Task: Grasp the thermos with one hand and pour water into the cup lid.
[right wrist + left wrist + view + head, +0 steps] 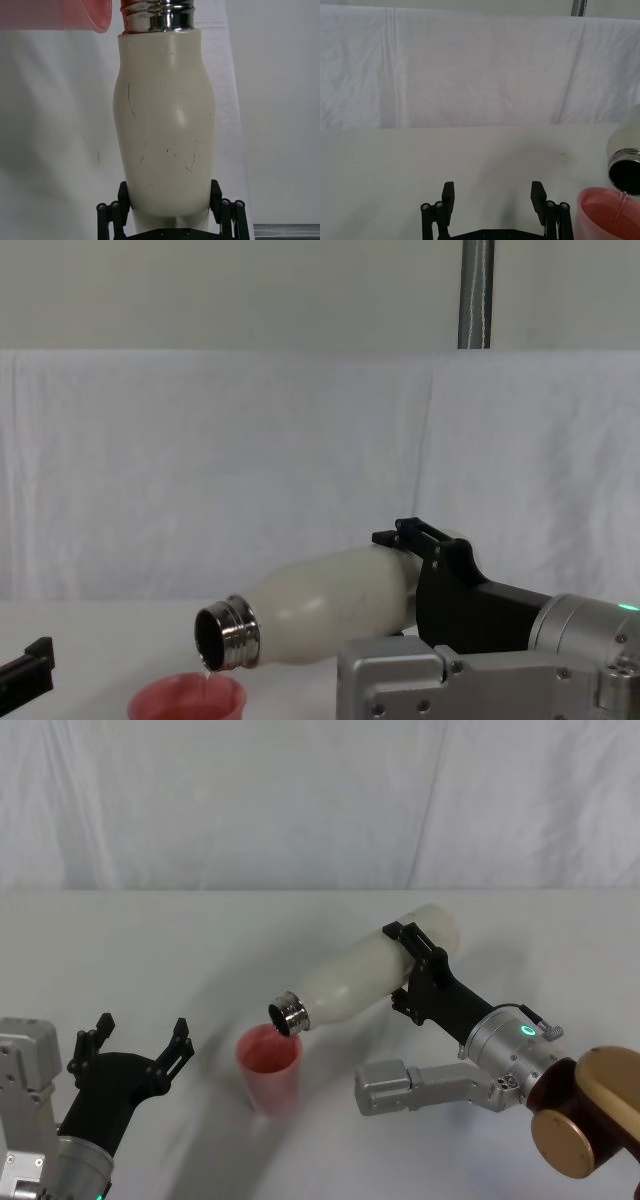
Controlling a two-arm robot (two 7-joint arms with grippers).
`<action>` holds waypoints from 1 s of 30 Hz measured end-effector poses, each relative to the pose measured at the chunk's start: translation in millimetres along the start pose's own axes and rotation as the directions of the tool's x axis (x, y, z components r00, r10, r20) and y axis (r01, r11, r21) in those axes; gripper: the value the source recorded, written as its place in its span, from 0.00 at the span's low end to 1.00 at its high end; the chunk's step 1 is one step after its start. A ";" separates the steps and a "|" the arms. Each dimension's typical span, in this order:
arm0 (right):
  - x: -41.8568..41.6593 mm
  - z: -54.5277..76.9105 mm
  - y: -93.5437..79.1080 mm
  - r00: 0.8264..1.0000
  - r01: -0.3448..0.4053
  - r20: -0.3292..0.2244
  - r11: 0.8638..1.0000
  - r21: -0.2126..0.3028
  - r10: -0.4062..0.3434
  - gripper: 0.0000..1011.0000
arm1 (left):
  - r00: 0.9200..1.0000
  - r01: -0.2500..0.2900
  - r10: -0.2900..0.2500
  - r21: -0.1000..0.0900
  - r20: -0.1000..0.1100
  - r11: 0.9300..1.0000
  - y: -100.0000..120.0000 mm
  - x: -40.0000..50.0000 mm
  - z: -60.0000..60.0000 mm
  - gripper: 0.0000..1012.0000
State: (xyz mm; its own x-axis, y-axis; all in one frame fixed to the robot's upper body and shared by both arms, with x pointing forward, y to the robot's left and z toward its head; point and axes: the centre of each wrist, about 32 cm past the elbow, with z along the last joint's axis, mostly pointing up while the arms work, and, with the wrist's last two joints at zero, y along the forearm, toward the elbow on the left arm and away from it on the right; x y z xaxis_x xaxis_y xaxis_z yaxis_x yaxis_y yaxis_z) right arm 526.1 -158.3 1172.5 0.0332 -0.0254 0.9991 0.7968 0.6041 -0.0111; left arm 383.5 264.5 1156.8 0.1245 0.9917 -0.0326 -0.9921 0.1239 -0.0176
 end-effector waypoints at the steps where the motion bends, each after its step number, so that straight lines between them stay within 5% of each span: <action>1: 0.0 0.0 0.0 1.000 0.000 0.000 1.000 0.000 0.000 0.95 | 1.000 0.000 0.000 0.000 0.000 1.000 0.0 0.0 0.0 0.99; 30: 3.0 -3.8 0.7 1.000 0.006 0.008 1.000 -0.008 -0.006 0.95 | 1.000 0.000 0.000 0.000 0.000 1.000 0.0 0.0 0.0 0.99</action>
State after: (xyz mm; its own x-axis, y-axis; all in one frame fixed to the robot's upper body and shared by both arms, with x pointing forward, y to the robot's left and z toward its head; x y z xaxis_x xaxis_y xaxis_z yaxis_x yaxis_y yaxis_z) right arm 529.0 -161.0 1175.3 0.0239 -0.0223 0.9995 0.8020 0.5973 -0.0058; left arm 383.5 264.5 1156.8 0.1245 0.9917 -0.0326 -0.9921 0.1240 -0.0176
